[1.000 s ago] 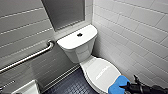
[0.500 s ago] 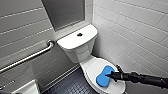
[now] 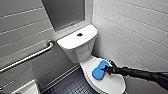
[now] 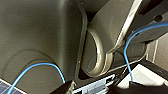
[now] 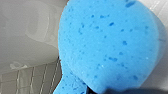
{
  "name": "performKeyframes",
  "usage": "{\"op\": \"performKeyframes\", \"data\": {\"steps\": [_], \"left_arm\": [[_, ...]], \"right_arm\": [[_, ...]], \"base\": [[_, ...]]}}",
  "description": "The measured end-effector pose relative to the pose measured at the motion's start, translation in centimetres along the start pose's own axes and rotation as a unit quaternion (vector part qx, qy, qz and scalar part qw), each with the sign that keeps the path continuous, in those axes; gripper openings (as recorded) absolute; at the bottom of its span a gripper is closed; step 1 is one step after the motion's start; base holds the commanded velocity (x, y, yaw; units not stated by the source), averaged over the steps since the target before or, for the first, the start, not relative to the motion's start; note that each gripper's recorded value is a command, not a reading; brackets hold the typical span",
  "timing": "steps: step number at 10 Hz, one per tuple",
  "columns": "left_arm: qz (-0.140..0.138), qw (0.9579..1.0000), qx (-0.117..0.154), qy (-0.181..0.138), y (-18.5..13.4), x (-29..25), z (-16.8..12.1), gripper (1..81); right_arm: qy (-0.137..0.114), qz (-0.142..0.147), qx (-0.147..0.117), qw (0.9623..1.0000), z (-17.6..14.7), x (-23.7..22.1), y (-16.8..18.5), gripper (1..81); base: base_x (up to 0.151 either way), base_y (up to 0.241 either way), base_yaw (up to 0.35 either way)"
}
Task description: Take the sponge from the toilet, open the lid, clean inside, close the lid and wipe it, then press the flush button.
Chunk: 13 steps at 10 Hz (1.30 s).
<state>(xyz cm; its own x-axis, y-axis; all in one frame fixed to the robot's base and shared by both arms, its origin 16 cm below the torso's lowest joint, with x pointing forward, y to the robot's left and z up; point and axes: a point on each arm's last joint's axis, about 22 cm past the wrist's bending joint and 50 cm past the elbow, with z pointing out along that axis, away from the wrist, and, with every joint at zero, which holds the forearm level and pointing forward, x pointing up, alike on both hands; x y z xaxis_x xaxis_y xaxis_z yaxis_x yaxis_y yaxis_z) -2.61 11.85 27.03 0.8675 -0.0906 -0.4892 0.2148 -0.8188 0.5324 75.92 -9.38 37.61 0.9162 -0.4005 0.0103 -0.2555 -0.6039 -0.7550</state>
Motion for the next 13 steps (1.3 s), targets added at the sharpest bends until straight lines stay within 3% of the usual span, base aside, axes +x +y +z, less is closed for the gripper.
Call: {"op": "performKeyframes", "data": {"steps": [4, 6, 8, 10, 13], "left_arm": [[-0.003, 1.0000, 0.004, -0.002, -0.6, -0.6, -0.3, 81.1], [-0.006, 0.9999, 0.010, -0.006, -1.4, -1.2, -0.6, 81.1], [-0.005, 1.0000, 0.004, -0.006, -0.6, -1.1, -0.2, 81.1], [-0.005, 1.0000, 0.003, -0.005, -0.5, -1.1, -0.1, 81.1], [-0.005, 1.0000, 0.002, -0.006, -0.4, -1.1, -0.1, 81.1]], "right_arm": [[0.061, 0.022, -0.040, 0.9971, 1.5, 3.8, 4.9, 1.0], [0.088, 0.029, -0.037, 0.9950, 1.9, 4.5, 6.2, 1.0], [0.108, 0.035, -0.016, 0.9934, 1.8, 4.0, 7.0, 1.0], [0.108, 0.041, -0.004, 0.9933, 0.5, 3.1, 7.9, 1.0], [0.082, 0.062, -0.006, 0.9947, -3.9, -0.7, 11.5, 1.0]], "base": [[0.000, 0.000, 0.000], [0.000, 0.000, 0.000], [0.000, 0.000, 0.000], [0.000, 0.000, 0.000], [0.000, 0.000, 0.000]]}}
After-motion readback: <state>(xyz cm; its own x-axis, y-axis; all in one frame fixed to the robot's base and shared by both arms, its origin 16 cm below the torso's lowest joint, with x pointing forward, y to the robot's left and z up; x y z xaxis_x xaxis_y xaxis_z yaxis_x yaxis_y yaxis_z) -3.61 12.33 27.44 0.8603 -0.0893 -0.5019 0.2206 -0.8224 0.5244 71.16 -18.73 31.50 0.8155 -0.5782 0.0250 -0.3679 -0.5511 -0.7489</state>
